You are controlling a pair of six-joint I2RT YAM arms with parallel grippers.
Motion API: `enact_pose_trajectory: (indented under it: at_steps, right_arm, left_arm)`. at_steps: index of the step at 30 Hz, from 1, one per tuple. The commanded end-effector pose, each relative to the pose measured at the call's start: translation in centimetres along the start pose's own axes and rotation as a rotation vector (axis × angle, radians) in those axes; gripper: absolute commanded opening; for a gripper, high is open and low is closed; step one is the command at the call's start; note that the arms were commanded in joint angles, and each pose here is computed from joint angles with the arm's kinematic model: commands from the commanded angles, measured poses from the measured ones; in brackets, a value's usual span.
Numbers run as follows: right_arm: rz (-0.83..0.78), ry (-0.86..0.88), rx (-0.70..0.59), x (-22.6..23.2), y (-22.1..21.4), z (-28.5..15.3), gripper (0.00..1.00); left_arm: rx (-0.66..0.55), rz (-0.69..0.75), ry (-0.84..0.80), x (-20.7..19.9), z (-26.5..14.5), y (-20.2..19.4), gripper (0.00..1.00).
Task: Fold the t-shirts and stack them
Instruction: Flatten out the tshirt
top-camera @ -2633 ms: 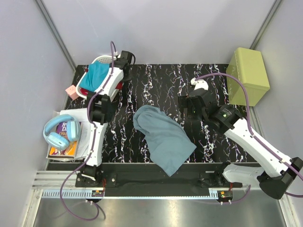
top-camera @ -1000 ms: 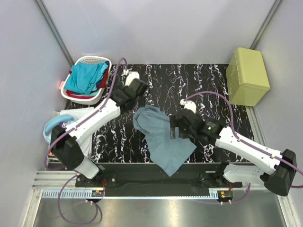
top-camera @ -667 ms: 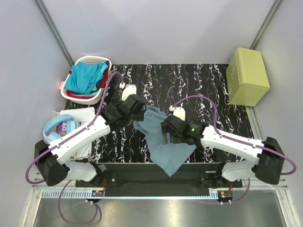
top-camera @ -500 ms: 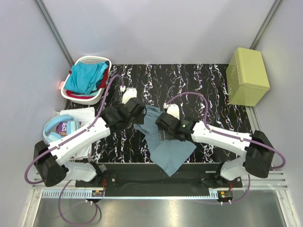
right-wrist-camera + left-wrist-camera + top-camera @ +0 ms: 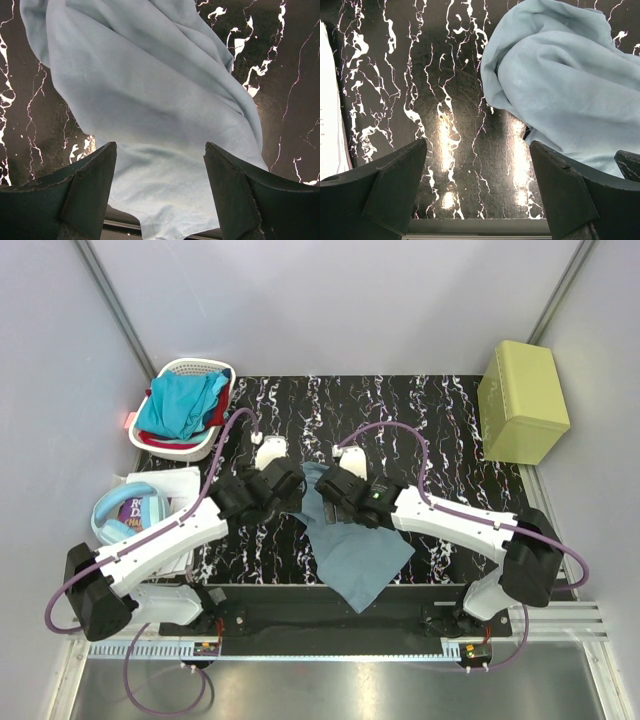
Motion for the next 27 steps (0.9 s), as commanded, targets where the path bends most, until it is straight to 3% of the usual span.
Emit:
enact_pose_trajectory:
  at_steps: [1,4,7,13,17,27]
  right_arm:
    - [0.03,-0.05,-0.02,-0.6,0.1,0.2,0.79]
    - [0.043,-0.08,0.019,-1.9,-1.0,-0.3,0.79]
    - [0.163,-0.02,0.055,-3.9,-2.5,-3.1,0.79]
    - [0.257,-0.025,0.102,-7.5,-7.9,-6.2,0.78]
    - [0.206,-0.055,0.142,-7.6,-9.8,-6.8,0.77]
    - [0.042,-0.042,0.207,-2.4,-14.0,-7.0,0.76]
  left_arm:
    - [-0.009,-0.03,-0.007,-0.1,0.0,-0.2,0.91]
    - [0.006,-0.031,-0.008,-0.3,0.2,-0.6,0.91]
    - [0.02,-0.06,-0.002,0.0,0.4,-1.4,0.89]
    - [0.044,-0.066,-0.013,0.0,0.5,-2.9,0.88]
    - [0.041,-0.023,-0.01,-0.8,0.6,-3.1,0.88]
    - [0.069,0.025,-0.038,-2.9,1.0,-3.9,0.84]
Point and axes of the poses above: each gripper's point midway between its finger pads, its own z axis out along the fingers, its own x axis along the line the jaws close on, y = z × x, the point moved 10 cm from there along -z, back along the fingers, and after that the axes turned 3 degrees about z, right-handed, at the moved point
